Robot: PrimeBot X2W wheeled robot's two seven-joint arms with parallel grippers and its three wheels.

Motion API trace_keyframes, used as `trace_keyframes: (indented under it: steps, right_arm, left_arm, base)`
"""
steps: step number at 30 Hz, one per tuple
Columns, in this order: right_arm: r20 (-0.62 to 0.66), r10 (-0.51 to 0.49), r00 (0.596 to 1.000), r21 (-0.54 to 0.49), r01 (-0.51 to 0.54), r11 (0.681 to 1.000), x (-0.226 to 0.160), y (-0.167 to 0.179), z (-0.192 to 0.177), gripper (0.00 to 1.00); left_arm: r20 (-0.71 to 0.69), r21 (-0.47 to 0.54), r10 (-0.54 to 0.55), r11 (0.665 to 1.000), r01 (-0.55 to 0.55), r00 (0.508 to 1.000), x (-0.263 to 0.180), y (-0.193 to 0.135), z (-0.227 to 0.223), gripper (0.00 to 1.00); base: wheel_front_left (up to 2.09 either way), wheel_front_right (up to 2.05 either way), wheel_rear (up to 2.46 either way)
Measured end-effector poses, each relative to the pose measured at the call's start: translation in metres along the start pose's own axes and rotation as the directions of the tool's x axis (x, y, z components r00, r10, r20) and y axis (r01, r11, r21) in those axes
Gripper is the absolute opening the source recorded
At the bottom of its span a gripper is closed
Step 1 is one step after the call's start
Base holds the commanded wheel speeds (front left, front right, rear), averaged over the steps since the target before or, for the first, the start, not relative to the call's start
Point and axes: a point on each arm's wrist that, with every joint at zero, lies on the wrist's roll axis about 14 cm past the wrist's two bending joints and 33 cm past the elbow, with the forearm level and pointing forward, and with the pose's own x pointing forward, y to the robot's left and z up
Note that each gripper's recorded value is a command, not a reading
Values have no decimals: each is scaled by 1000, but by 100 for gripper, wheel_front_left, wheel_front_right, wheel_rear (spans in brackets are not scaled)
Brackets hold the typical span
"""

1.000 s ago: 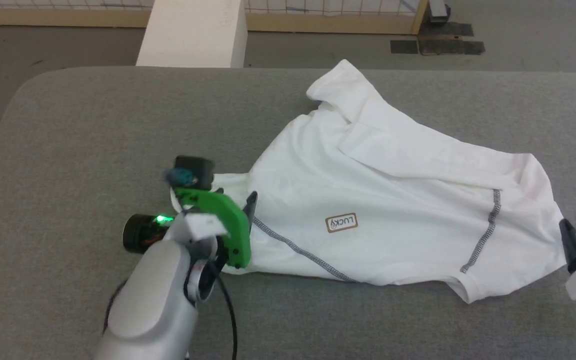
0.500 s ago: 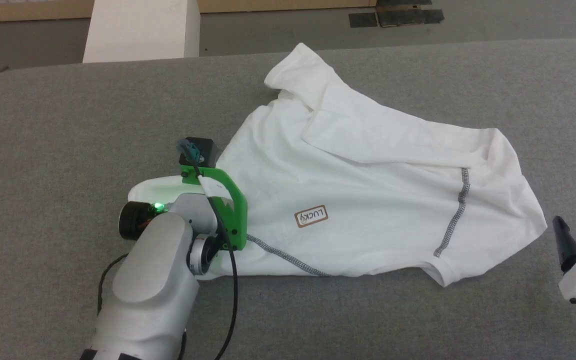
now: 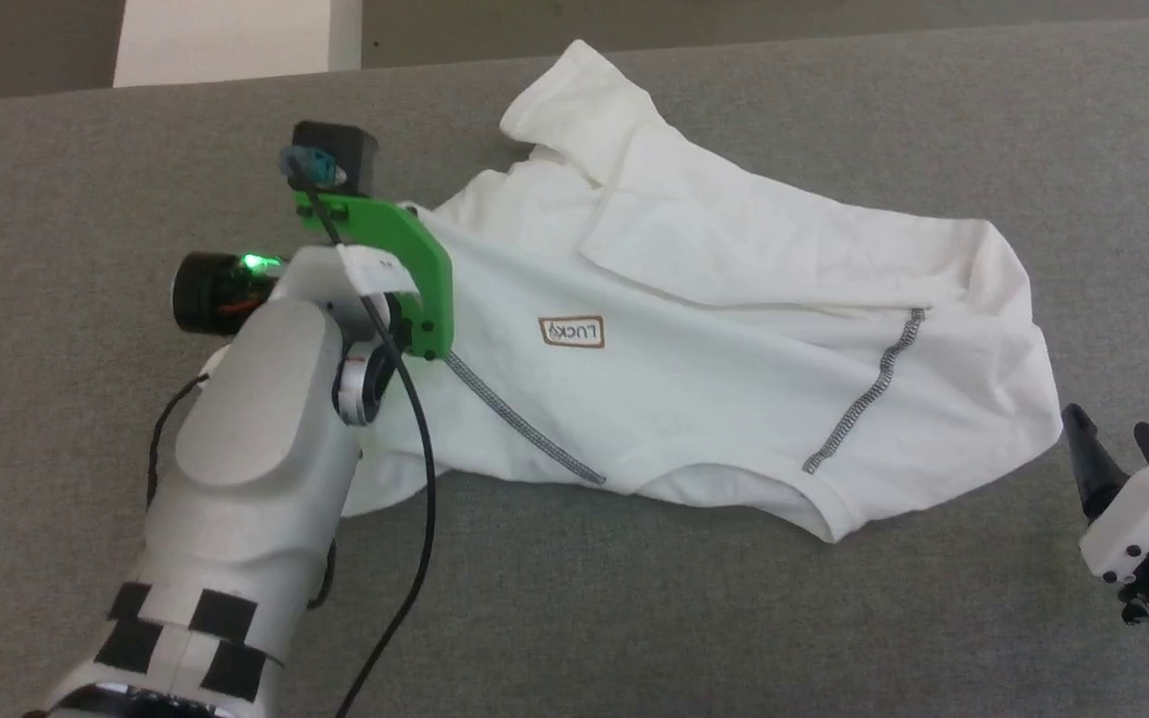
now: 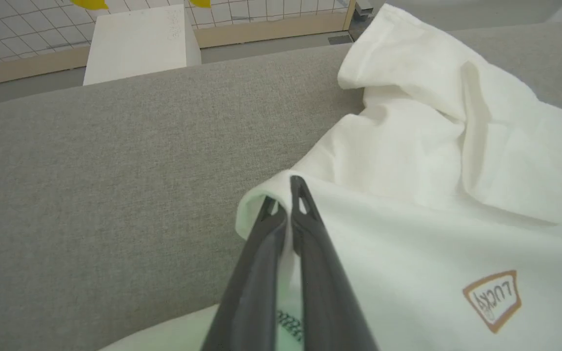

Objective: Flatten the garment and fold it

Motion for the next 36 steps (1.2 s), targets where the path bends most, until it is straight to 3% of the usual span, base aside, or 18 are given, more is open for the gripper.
trace_keyframes:
  steps: [6, 11, 12, 13, 14, 21, 26, 29, 36]
  right_arm:
    - [-31, -39, 999, -8, 39, 999, 9, -14, -9, 100]
    - [-61, -65, 996, -9, 64, 998, 11, -23, -20, 100]
    - [-67, -66, 996, -9, 65, 998, 12, -23, -22, 100]
    - [-70, -64, 996, -8, 63, 998, 13, -22, -23, 100]
    - [-70, -60, 996, -7, 59, 998, 13, -21, -23, 100]
    - [-60, -21, 998, -6, 21, 1000, 16, -7, -21, 100]
    - [-61, 23, 998, -9, -24, 1000, 14, 8, -23, 100]
    - [-69, 49, 996, -19, -50, 999, 13, 19, -25, 100]
    - [-62, 115, 991, -34, -117, 993, 7, 45, -22, 100]
  left_arm:
    - [38, 1, 4, 1000, -4, 999, 35, 0, 9, 0]
    - [-1, 3, -11, 1000, 11, 1000, 52, -5, -9, 1]
    - [-4, -3, -14, 1000, 14, 1000, 54, -6, -13, 12]
    - [-11, -10, -17, 1000, 17, 1000, 54, -6, -16, 86]
    - [-11, -13, -20, 1000, 20, 1000, 54, -7, -17, 100]
    - [187, -97, -19, 995, 38, 982, 35, 3, 26, 100]
    - [334, -178, 53, 984, 8, 941, -3, 24, 47, 100]
    - [301, -251, 118, 967, -41, 946, -27, 38, 24, 100]
    - [52, -356, 220, 916, -188, 974, -83, 56, -53, 100]
  base:
    - [0, 0, 0]
    - [0, 0, 0]
    - [0, 0, 0]
    - [0, 0, 0]
    - [0, 0, 0]
    - [0, 0, 0]
    - [0, 0, 0]
    - [0, 0, 0]
    - [0, 0, 0]
